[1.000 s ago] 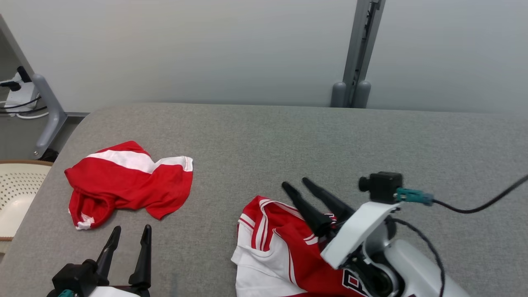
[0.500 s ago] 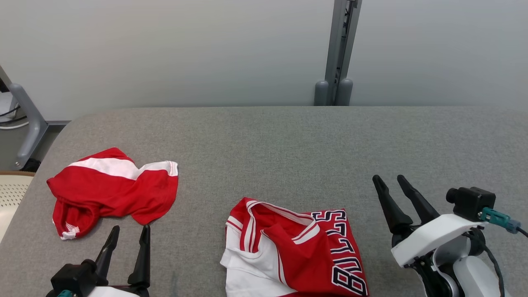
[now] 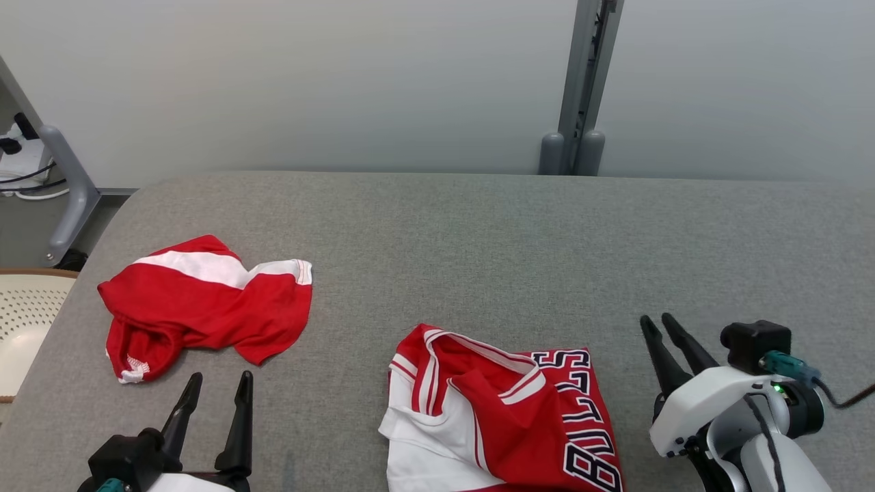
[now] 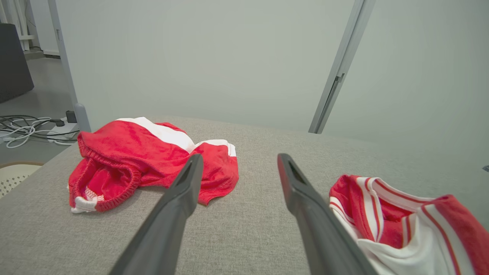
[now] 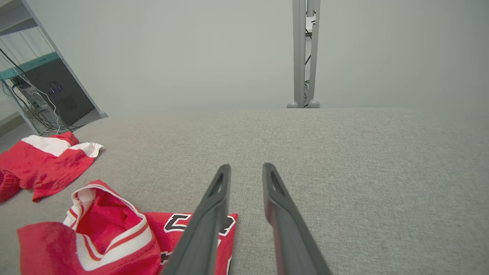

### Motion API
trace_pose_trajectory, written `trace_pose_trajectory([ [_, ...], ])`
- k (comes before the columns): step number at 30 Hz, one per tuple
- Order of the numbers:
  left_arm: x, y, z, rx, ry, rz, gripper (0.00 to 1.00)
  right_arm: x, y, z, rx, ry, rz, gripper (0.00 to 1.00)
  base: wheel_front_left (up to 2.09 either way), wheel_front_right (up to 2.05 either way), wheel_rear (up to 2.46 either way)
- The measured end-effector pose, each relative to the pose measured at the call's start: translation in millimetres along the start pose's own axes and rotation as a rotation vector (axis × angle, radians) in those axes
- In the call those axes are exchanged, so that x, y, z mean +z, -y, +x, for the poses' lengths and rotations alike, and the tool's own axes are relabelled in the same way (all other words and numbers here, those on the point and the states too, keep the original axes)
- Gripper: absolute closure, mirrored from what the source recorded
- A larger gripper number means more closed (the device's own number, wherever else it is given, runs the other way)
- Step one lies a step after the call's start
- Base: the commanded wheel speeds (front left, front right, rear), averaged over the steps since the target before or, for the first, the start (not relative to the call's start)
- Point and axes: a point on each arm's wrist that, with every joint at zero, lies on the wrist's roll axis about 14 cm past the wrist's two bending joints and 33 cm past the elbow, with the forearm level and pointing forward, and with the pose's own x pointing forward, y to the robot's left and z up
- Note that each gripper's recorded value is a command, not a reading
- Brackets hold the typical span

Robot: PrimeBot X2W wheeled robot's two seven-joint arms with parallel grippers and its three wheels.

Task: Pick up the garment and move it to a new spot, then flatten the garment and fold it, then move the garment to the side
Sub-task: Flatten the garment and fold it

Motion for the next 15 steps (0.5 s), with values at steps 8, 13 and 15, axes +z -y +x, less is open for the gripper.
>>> trace_pose_trajectory([
  [8,1,-8,-8,0.027,0.004,-0.005,0.00,-58,-2,3,0.004,-0.201,-0.137,1.00,0.00,0.00,0.00],
  [13,2,-21,-15,0.063,0.005,0.003,0.00,-99,-33,-2,0.095,-0.337,-0.100,1.00,0.00,0.00,0.00],
  [15,2,-24,-18,0.073,0.006,0.006,0.00,-105,-49,-3,0.139,-0.354,-0.078,1.00,0.00,0.00,0.00],
])
